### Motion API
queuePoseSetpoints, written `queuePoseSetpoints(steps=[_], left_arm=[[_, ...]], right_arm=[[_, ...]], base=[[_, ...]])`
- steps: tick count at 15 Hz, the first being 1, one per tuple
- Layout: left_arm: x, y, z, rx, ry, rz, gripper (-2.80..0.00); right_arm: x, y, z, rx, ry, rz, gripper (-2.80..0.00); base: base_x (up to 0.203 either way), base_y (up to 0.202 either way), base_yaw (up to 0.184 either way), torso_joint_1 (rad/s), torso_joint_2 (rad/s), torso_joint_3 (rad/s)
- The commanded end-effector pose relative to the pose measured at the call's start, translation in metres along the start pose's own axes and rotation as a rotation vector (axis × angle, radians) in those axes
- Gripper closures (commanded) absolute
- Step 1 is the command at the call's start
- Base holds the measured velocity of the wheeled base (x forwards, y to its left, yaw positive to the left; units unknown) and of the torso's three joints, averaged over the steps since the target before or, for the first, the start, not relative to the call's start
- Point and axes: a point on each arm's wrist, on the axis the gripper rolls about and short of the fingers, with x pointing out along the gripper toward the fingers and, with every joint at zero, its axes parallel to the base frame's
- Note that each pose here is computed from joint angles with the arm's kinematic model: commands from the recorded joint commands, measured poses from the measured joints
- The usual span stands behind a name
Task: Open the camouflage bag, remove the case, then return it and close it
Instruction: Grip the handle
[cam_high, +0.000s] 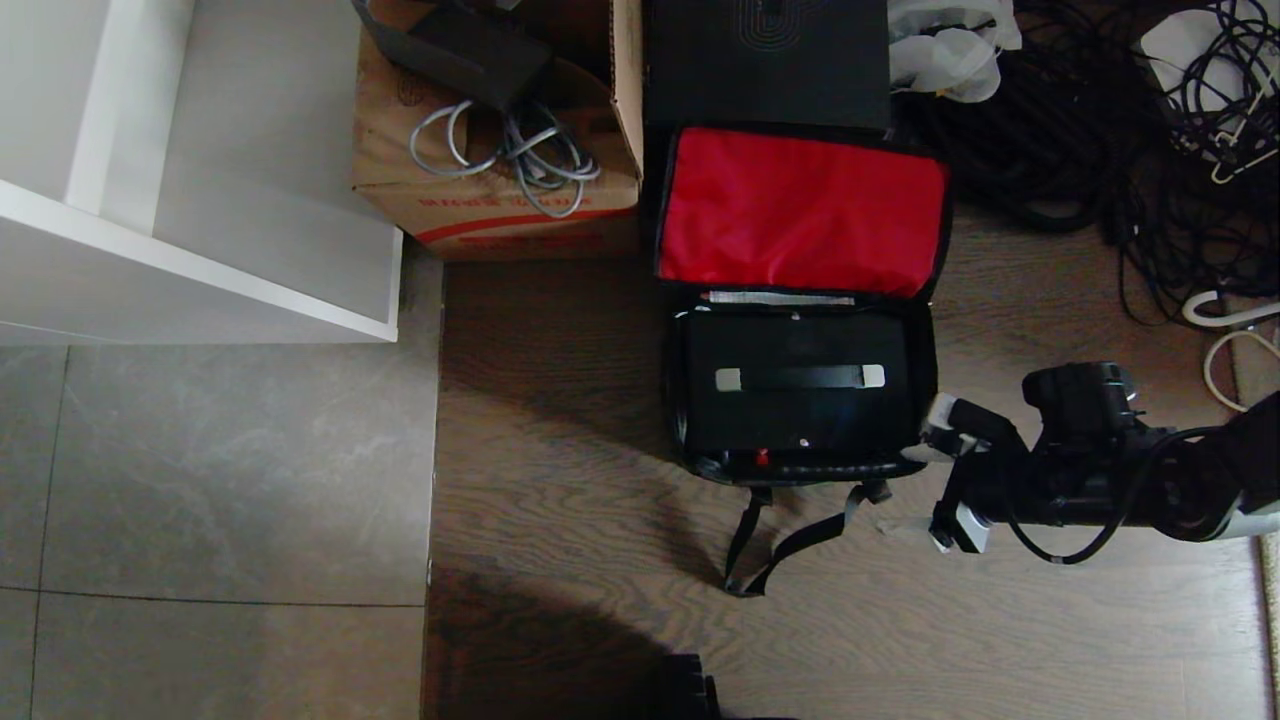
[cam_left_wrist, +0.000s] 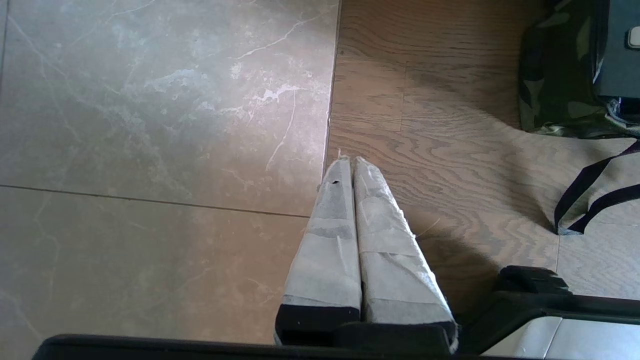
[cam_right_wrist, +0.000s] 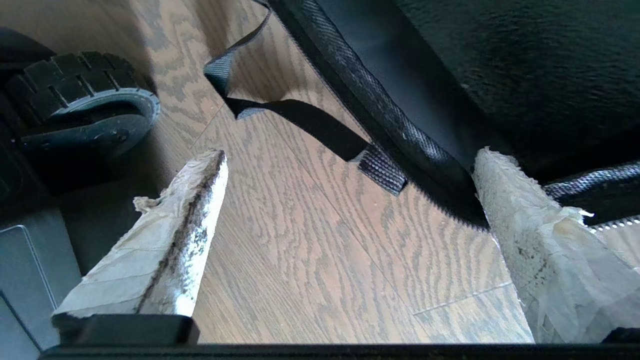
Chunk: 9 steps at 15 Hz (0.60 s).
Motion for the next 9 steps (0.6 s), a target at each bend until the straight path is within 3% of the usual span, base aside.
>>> queuePoseSetpoints(steps=[1,2,9], left_arm=[[0.001,0.0,-0.003,-0.001,0.01,0.001,0.0],[0.001,0.0,-0.002,-0.001,0.007,0.002,0.0],[0.001,0.0,-0.003,-0.001,0.009,0.0,0.0]], right_arm=[[0.006,0.0,-0.003,0.005,0.003,0.016,-2.8],[0.006,-0.001,-0.003,0.002,0.0,0.014,0.0],[0.017,-0.002,0.0,-0.038,-0.042,-0.009,0.0]], base=[[0.0,0.0,0.0,0.0,0.0,0.0],[0.0,0.0,0.0,0.0,0.0,0.0],[0.0,0.0,0.0,0.0,0.0,0.0]])
